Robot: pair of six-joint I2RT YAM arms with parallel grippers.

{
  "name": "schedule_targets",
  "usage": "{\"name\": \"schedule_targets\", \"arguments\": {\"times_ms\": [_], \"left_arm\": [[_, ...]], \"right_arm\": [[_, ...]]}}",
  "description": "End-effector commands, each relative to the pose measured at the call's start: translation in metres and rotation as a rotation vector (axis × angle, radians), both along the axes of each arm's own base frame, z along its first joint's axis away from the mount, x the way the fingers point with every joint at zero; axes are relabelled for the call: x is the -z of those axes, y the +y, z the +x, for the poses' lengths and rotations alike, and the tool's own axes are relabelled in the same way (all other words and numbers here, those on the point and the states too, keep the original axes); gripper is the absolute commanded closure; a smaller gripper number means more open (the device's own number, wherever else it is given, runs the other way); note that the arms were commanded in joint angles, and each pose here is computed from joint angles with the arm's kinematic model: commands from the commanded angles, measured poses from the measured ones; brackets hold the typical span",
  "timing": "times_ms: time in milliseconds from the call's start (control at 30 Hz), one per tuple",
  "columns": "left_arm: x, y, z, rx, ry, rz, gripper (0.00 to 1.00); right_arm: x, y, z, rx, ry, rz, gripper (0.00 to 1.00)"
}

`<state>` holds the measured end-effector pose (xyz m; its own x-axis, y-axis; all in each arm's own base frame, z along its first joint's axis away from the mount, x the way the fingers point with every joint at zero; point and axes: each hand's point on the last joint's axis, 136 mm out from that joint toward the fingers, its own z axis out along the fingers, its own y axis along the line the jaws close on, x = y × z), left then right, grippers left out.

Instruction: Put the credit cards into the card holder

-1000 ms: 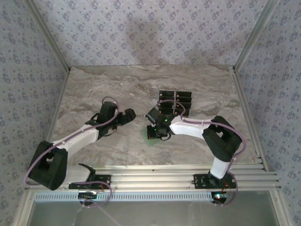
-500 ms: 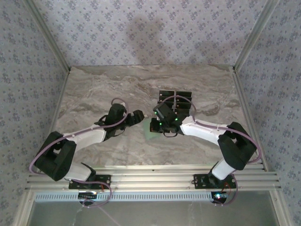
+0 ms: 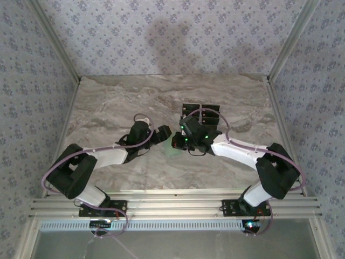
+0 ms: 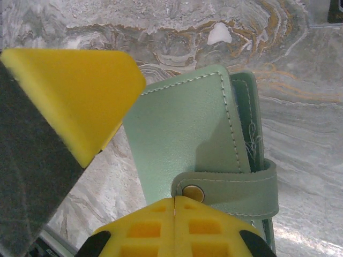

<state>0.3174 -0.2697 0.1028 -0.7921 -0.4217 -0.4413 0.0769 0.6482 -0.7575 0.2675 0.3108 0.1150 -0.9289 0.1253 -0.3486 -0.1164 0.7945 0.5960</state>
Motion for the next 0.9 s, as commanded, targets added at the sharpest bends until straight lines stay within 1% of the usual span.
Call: {"name": "schedule_targets", "arguments": {"times_ms": [0, 67, 167, 300, 367, 500, 667, 800, 867], "left_arm": [[-0.010, -0.010, 0.003, -0.004, -0.031, -0.064, 0.15], [-0.011, -0.012, 0.003, -0.007, -0.031, -0.077, 0.18], [-0.012, -0.016, 0.002, 0.002, -0.027, -0.084, 0.32], [-0.010, -0.021, 0.001, 0.013, -0.025, -0.088, 0.55], [-0.011, -0.021, 0.002, 0.010, -0.025, -0.092, 0.68], [-0.009, -0.019, 0.002, 0.003, -0.025, -0.081, 1.00], [-0.011, -0.016, 0.002, 0.006, -0.054, -0.053, 1.00], [-0.013, -0.014, 0.001, 0.009, -0.076, -0.049, 1.00], [-0.013, -0.014, 0.001, 0.013, -0.078, -0.047, 1.00]], "right_arm": [[-0.010, 0.001, 0.002, 0.014, -0.009, 0.038, 1.00], [-0.010, 0.000, 0.002, 0.017, -0.010, 0.040, 1.00], [-0.010, 0.000, 0.003, 0.019, -0.012, 0.039, 1.00], [-0.008, -0.002, 0.003, 0.024, -0.012, 0.034, 1.00], [-0.007, -0.004, 0.003, 0.030, -0.013, 0.028, 1.00], [-0.003, -0.016, 0.004, 0.062, -0.026, -0.016, 1.00], [0.013, -0.054, 0.006, 0.145, -0.031, -0.139, 1.00], [0.020, -0.075, 0.006, 0.190, -0.026, -0.159, 1.00], [0.018, -0.075, 0.006, 0.186, -0.032, -0.139, 1.00]]}}
